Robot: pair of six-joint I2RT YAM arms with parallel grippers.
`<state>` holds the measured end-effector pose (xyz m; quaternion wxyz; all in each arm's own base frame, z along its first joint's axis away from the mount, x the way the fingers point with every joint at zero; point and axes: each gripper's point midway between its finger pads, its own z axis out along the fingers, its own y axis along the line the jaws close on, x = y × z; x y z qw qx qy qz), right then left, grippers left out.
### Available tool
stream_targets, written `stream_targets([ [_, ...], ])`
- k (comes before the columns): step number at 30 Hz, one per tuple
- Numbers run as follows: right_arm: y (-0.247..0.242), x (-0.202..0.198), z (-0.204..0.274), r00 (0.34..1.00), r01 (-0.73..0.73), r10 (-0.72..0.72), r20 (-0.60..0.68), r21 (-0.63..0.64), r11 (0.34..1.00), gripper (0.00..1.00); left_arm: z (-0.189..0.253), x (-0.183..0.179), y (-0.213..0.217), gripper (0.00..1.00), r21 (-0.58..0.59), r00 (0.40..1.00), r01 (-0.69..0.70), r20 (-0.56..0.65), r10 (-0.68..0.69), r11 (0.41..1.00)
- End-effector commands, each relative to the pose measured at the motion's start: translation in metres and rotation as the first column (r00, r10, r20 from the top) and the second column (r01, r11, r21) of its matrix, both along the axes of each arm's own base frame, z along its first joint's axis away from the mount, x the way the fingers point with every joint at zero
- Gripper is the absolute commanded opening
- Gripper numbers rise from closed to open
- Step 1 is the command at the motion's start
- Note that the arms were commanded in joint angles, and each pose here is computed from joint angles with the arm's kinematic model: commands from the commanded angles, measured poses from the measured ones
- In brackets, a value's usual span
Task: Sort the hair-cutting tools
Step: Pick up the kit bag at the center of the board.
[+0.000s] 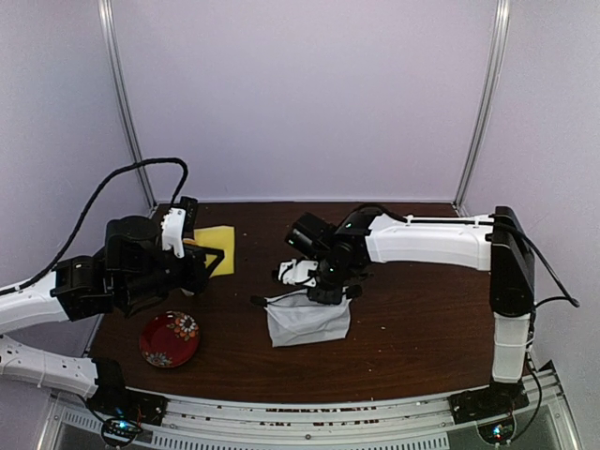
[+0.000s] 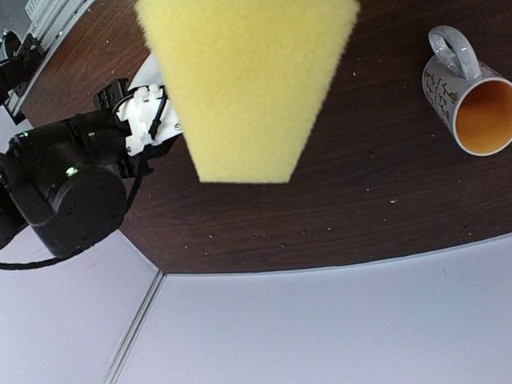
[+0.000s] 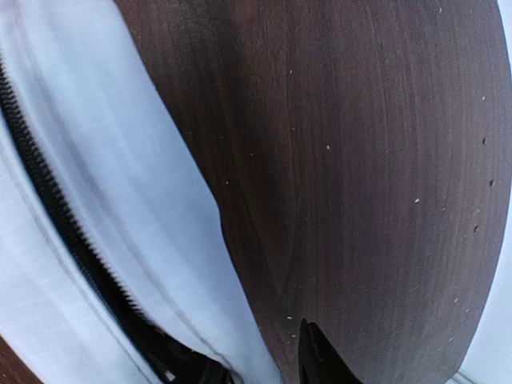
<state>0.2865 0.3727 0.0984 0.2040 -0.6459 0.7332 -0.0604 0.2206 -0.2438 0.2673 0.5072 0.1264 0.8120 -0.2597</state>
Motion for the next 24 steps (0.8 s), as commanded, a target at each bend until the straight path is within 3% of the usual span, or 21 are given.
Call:
stream_targets([
  [1, -0.002, 0.015, 0.039, 0.997, 0.038, -0.045, 0.068, 0.102, 0.994, 0.27, 0.012, 0.0, -0.007, 0.0, -0.059, 1.0, 0.018, 0.021, -0.017, 0.998],
  [10, -0.003, -0.002, 0.003, 0.994, 0.023, -0.015, -0.111, 0.069, 0.997, 0.22, 0.009, -0.001, -0.012, 0.0, -0.043, 0.999, 0.04, 0.008, -0.04, 0.998],
  [15, -0.003, -0.001, 0.001, 0.993, 0.025, -0.018, -0.115, 0.062, 0.998, 0.21, 0.008, -0.001, -0.013, 0.0, -0.042, 0.999, 0.043, 0.004, -0.043, 0.998],
  [20, -0.002, -0.003, 0.019, 0.99, 0.034, -0.019, -0.142, 0.106, 0.994, 0.04, 0.006, -0.005, -0.024, 0.0, -0.019, 0.994, 0.105, 0.008, -0.105, 0.994],
  [24, -0.004, -0.022, 0.04, 0.977, 0.014, 0.02, -0.211, 0.158, 0.987, 0.0, 0.008, -0.015, -0.039, 0.0, 0.032, 0.977, 0.212, 0.032, -0.213, 0.977],
])
